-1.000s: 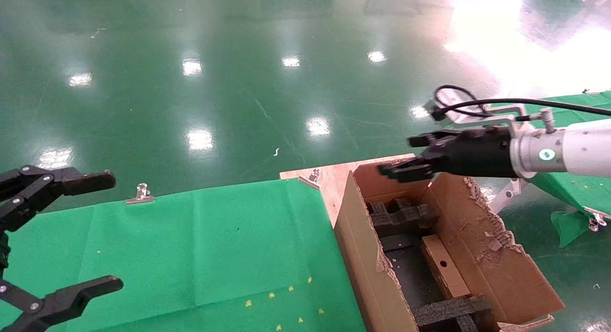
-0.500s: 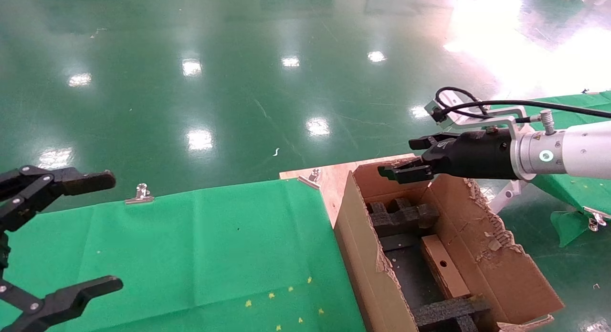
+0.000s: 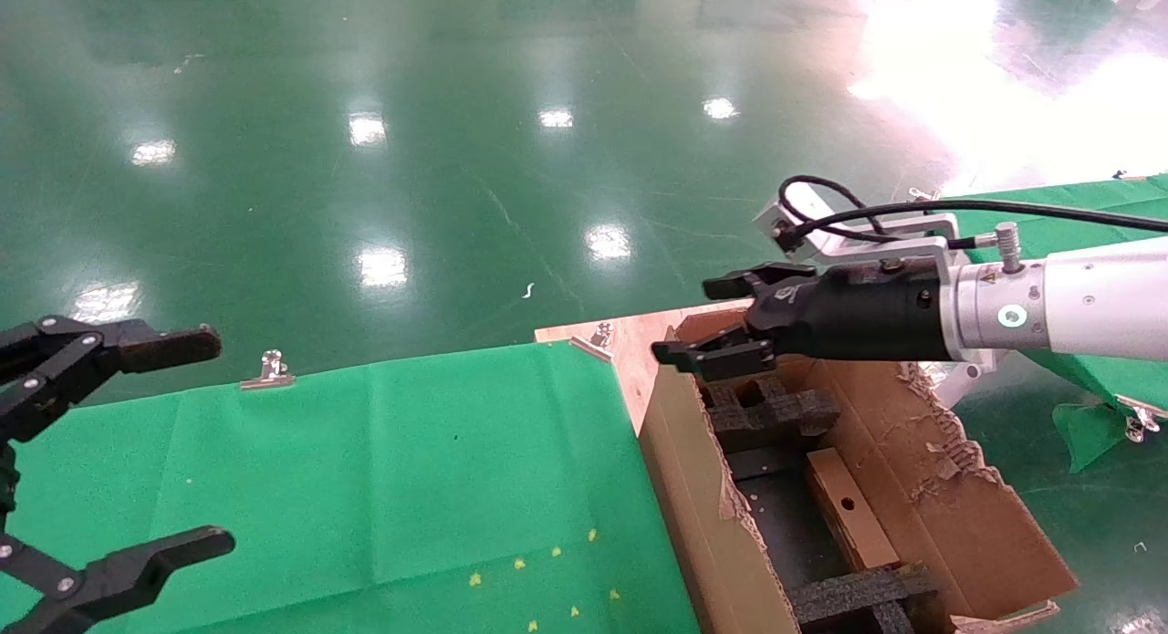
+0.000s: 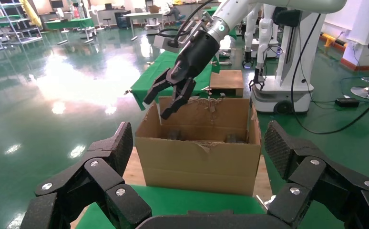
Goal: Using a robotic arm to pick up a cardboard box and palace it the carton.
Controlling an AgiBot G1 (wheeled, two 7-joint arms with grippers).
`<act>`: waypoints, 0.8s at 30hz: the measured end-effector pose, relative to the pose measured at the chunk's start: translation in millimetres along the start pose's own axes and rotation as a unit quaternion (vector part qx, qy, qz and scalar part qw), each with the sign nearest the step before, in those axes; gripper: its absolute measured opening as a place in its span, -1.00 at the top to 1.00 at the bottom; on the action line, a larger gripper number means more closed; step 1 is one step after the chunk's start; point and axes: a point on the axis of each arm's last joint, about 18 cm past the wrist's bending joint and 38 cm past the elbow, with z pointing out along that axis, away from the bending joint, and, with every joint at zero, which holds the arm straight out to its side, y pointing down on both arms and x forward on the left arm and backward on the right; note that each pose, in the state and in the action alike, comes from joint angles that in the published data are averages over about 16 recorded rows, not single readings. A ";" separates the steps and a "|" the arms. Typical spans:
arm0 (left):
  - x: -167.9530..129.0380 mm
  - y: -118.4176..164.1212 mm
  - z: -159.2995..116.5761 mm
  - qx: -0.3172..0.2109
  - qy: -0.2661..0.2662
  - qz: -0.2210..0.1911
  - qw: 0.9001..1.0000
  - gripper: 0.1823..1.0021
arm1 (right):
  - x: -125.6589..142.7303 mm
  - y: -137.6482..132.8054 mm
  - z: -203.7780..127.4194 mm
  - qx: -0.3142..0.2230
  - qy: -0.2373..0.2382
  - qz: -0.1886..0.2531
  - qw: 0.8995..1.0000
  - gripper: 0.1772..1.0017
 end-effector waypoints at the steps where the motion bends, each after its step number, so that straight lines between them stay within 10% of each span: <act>1: 0.0 0.0 0.0 0.000 0.000 0.000 1.000 -1.00 | -3.3 -1.1 0.9 0.004 -0.008 -0.003 1.000 -1.00; 24: 0.0 0.0 0.0 0.000 0.000 0.000 1.000 -1.00 | -74.3 -23.5 1.8 0.121 -0.167 -0.076 0.975 -1.00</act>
